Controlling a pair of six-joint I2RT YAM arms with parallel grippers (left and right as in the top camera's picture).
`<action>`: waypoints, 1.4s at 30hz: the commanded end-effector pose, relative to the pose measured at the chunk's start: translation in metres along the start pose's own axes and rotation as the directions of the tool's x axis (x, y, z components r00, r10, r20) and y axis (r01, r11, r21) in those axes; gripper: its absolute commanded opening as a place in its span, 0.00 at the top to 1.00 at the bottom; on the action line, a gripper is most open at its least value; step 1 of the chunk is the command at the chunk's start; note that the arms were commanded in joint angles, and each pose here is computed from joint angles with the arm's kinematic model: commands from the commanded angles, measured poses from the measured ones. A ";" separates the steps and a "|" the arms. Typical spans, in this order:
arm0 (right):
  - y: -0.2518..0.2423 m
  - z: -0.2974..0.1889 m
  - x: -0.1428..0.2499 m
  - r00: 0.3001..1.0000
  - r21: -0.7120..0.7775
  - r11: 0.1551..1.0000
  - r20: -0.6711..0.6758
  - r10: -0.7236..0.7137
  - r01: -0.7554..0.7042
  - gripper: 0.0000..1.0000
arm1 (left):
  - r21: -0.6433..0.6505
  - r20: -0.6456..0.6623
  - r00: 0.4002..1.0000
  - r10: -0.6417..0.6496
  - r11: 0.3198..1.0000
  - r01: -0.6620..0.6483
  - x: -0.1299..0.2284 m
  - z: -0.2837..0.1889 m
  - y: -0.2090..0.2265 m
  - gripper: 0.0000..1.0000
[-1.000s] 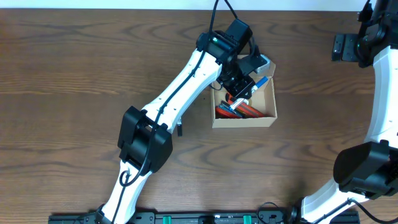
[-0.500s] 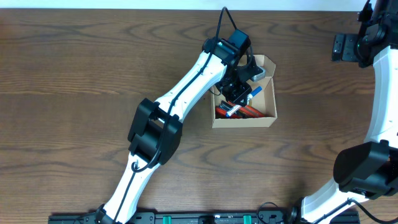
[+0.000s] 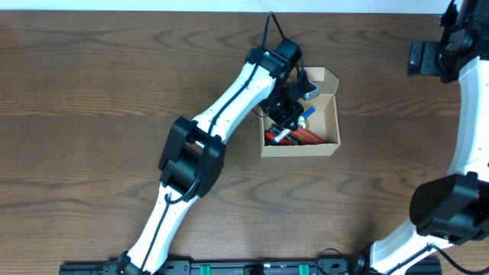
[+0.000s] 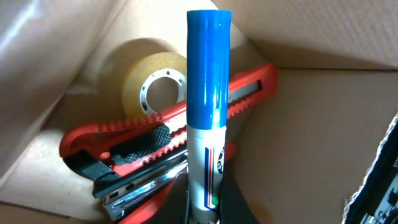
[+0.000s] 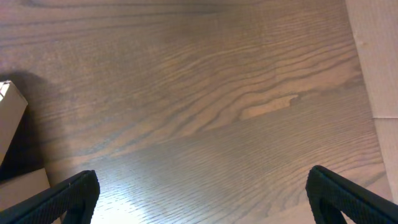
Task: Pack container
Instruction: 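Lower the marker into the box and open the left gripper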
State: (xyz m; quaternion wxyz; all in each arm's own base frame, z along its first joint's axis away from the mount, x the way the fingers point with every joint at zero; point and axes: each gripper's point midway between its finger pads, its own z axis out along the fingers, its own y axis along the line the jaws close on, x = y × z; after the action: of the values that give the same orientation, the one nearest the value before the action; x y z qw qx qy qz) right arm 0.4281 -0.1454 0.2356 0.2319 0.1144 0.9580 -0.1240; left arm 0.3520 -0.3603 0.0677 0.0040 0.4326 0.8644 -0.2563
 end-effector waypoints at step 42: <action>-0.004 -0.011 -0.005 0.999 0.005 1.000 0.030 0.021 -0.022 0.01 | -0.095 0.067 0.998 0.015 0.995 -0.009 -0.023 -0.025 0.007 0.59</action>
State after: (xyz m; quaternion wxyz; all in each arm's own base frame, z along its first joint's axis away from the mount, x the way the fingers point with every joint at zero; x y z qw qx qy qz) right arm 0.4281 -0.1454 0.2356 0.2319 0.1144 0.9580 -0.1240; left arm 0.3603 -0.3606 0.0740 0.0210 0.4341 0.8669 -0.2441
